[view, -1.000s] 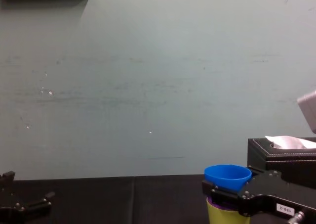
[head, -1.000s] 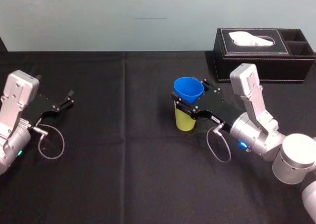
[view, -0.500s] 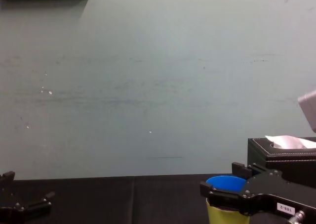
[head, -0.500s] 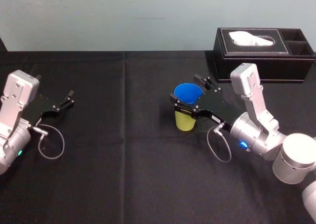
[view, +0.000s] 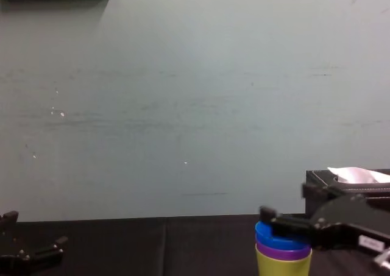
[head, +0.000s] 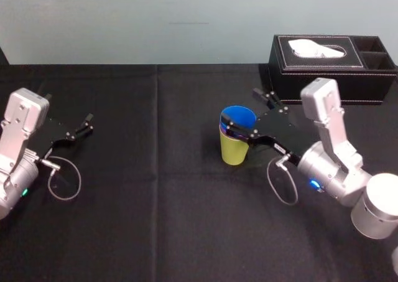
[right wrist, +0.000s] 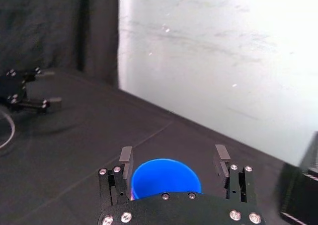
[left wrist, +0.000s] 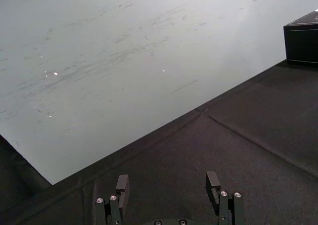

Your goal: Stack the three plastic cups sequentially using one hand.

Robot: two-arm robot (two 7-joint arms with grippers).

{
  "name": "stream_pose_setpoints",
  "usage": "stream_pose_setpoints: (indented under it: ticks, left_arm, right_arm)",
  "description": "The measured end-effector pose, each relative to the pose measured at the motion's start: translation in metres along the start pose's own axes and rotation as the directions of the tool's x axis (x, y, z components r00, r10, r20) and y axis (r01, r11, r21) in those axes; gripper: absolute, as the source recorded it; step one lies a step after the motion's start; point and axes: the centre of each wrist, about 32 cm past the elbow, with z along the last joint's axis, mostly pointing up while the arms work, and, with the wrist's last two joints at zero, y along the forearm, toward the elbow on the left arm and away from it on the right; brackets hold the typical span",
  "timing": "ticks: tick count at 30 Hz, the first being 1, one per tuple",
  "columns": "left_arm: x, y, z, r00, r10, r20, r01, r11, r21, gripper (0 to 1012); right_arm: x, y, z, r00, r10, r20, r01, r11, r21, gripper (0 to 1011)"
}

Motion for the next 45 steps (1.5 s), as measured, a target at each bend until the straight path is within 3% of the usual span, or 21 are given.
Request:
stream_pose_setpoints:
  ticks: [9, 11, 14, 18, 19, 20, 24, 31, 34, 45]
  left_arm:
    - [0.0, 0.0, 0.0, 1.0, 0.0, 0.0, 0.0, 1.0, 0.0, 1011]
    - [0.0, 0.0, 0.0, 1.0, 0.0, 0.0, 0.0, 1.0, 0.0, 1011]
    - [0.0, 0.0, 0.0, 1.0, 0.0, 0.0, 0.0, 1.0, 0.0, 1011]
    - [0.0, 0.0, 0.0, 1.0, 0.0, 0.0, 0.0, 1.0, 0.0, 1011]
    - [0.0, 0.0, 0.0, 1.0, 0.0, 0.0, 0.0, 1.0, 0.0, 1011]
    - [0.0, 0.0, 0.0, 1.0, 0.0, 0.0, 0.0, 1.0, 0.0, 1011]
    - [0.0, 0.0, 0.0, 1.0, 0.0, 0.0, 0.0, 1.0, 0.0, 1011]
    - [0.0, 0.0, 0.0, 1.0, 0.0, 0.0, 0.0, 1.0, 0.0, 1011]
    - [0.0, 0.0, 0.0, 1.0, 0.0, 0.0, 0.0, 1.0, 0.0, 1011]
    - [0.0, 0.0, 0.0, 1.0, 0.0, 0.0, 0.0, 1.0, 0.0, 1011]
  right_arm:
    - [-0.0115, -0.032, 0.008, 0.989, -0.15, 0.003, 0.15, 0.988, 0.038, 1000]
    - [-0.0162, -0.042, 0.005, 0.973, -0.23, 0.012, 0.229, 0.973, 0.039, 1000]
    - [-0.0192, -0.048, 0.002, 0.957, -0.289, 0.013, 0.288, 0.957, 0.029, 1000]
    - [-0.0235, -0.056, -0.008, 0.92, -0.391, 0.014, 0.391, 0.92, -0.006, 1000]
    - [-0.0235, -0.056, -0.008, 0.92, -0.391, 0.014, 0.391, 0.92, -0.006, 1000]
    - [-0.024, -0.058, -0.014, 0.911, -0.413, 0.019, 0.413, 0.91, -0.02, 1000]
    - [-0.0234, -0.06, -0.03, 0.893, -0.449, 0.044, 0.451, 0.891, -0.059, 1000]
    - [-0.0225, -0.058, -0.045, 0.888, -0.456, 0.059, 0.46, 0.883, -0.092, 1000]
    - [-0.0204, -0.058, -0.047, 0.896, -0.442, 0.051, 0.445, 0.891, -0.096, 1000]
    - [-0.0212, -0.058, -0.047, 0.895, -0.442, 0.052, 0.445, 0.891, -0.094, 1000]
